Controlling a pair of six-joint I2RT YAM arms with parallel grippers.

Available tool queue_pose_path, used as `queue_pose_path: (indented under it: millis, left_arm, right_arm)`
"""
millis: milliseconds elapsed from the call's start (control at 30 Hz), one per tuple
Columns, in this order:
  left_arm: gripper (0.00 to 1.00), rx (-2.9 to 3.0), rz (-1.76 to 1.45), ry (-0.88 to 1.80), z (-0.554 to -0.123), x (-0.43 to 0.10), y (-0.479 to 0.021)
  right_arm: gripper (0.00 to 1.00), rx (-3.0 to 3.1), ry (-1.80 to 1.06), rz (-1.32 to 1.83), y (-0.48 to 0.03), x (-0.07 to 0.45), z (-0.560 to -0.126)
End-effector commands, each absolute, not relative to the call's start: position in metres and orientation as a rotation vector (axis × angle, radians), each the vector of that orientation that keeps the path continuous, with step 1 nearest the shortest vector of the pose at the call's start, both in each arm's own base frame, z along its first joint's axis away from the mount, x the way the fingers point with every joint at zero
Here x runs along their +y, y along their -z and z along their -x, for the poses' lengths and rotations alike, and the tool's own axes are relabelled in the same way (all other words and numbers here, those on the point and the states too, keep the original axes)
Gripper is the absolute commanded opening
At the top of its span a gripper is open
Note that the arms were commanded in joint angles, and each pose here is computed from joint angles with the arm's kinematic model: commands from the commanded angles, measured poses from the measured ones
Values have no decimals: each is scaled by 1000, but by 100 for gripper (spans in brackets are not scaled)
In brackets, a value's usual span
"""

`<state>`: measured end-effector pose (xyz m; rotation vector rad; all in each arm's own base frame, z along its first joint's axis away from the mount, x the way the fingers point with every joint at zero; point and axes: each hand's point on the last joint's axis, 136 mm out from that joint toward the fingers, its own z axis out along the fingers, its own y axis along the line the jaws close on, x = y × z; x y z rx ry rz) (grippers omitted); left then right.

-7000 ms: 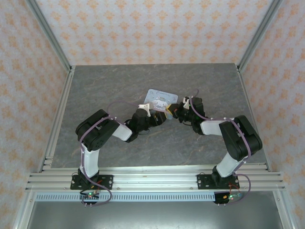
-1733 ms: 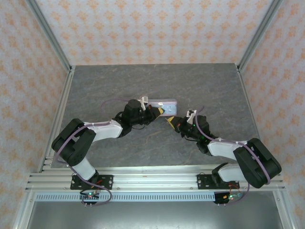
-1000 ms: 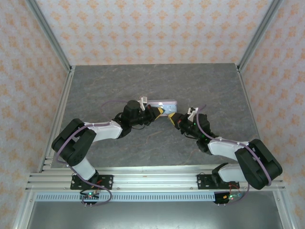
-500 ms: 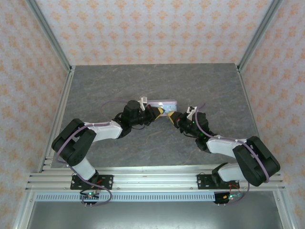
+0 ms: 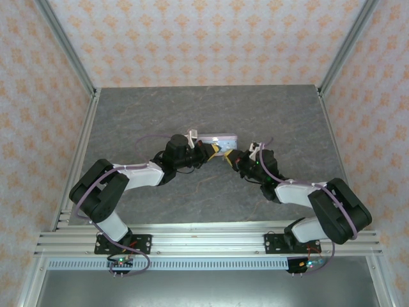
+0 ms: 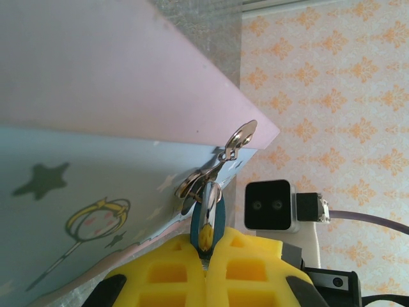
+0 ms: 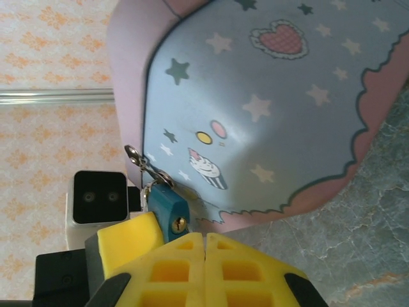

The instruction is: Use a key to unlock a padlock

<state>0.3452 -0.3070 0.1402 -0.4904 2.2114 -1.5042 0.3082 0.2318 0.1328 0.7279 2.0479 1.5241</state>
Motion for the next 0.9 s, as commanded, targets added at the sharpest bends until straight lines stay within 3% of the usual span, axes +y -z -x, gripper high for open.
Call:
queue_pose_path:
  millis: [0,867]
  left_arm:
    - [0,2131,470,1540,-350,-304,-162]
    - [0,2089,497,1630,-347,-315,-176]
  right_arm:
    - [0,1969,-1565,-692,-156,237,-317]
    - [0,1938,-1581,-665,-158,241,-325]
